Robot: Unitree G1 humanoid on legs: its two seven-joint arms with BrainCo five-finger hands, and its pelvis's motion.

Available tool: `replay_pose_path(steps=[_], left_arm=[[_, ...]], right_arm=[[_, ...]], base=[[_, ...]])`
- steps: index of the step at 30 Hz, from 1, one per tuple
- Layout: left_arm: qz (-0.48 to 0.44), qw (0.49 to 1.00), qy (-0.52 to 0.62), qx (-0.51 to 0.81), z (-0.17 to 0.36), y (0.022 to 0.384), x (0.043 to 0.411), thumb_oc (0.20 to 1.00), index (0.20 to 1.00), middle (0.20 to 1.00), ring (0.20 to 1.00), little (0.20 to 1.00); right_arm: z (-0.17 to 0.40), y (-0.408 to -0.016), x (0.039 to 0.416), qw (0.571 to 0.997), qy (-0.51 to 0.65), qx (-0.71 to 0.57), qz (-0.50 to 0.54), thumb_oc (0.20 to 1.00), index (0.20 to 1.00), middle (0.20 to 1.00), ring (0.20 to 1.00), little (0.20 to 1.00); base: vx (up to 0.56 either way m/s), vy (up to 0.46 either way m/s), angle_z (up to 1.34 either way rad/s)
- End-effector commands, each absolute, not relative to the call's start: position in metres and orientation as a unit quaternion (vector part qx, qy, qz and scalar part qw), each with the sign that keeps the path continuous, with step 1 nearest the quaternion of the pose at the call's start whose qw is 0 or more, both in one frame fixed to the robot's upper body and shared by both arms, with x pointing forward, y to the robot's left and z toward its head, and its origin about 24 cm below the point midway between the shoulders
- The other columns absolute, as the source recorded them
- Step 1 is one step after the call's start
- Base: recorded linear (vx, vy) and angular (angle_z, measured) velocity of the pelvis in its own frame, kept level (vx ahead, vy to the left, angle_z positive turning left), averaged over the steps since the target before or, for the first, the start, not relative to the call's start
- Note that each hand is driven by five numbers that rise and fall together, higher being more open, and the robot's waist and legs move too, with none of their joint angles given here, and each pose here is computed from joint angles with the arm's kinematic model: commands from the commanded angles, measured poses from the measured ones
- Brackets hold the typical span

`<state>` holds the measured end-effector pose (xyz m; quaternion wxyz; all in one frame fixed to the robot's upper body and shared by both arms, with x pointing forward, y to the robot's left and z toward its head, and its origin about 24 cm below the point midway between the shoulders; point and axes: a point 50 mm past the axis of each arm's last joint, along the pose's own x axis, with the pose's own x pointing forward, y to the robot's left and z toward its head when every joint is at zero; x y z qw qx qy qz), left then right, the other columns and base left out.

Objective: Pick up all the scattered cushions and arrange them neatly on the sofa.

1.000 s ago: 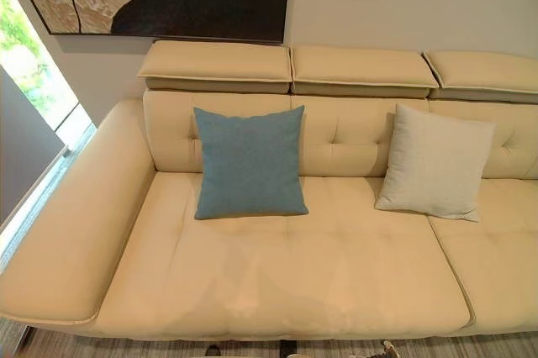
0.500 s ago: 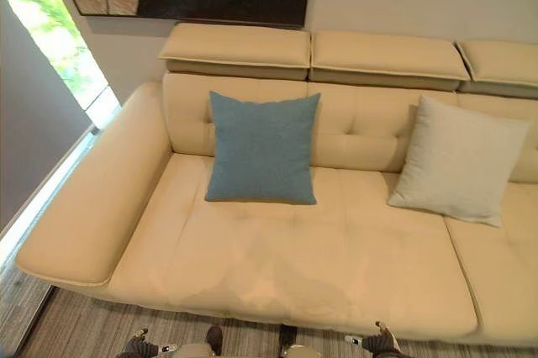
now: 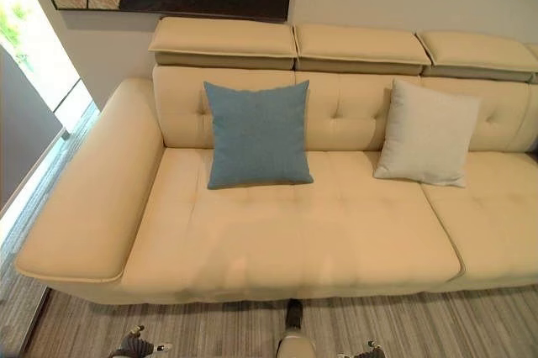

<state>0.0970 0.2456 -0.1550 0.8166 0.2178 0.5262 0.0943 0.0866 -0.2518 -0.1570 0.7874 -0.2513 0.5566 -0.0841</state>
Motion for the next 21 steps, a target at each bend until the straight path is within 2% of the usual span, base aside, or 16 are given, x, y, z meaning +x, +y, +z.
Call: replay_pose_path(steps=[1, 6, 21], left_arm=[[0.106, 0.832, 0.498, 0.221, -0.148, 0.249, 0.114, 1.000, 1.000, 1.000, 1.000, 1.000], [0.115, 0.822, 0.513, 0.217, -0.150, 0.255, 0.105, 1.000, 1.000, 1.000, 1.000, 1.000], [0.087, 0.817, 0.530, 0.212, -0.156, 0.243, 0.096, 1.000, 1.000, 1.000, 1.000, 1.000]], right_arm=[[-0.143, -0.266, 0.121, 0.804, 0.513, -0.287, -0.088, 1.000, 1.000, 1.000, 1.000, 1.000], [-0.144, -0.264, 0.119, 0.805, 0.514, -0.284, -0.086, 1.000, 1.000, 1.000, 1.000, 1.000], [-0.149, -0.263, 0.106, 0.794, 0.529, -0.287, -0.080, 1.000, 1.000, 1.000, 1.000, 1.000]], base=[[-0.25, 0.119, -0.37], [-0.18, -0.007, -0.26], [0.00, -0.057, -0.07]])
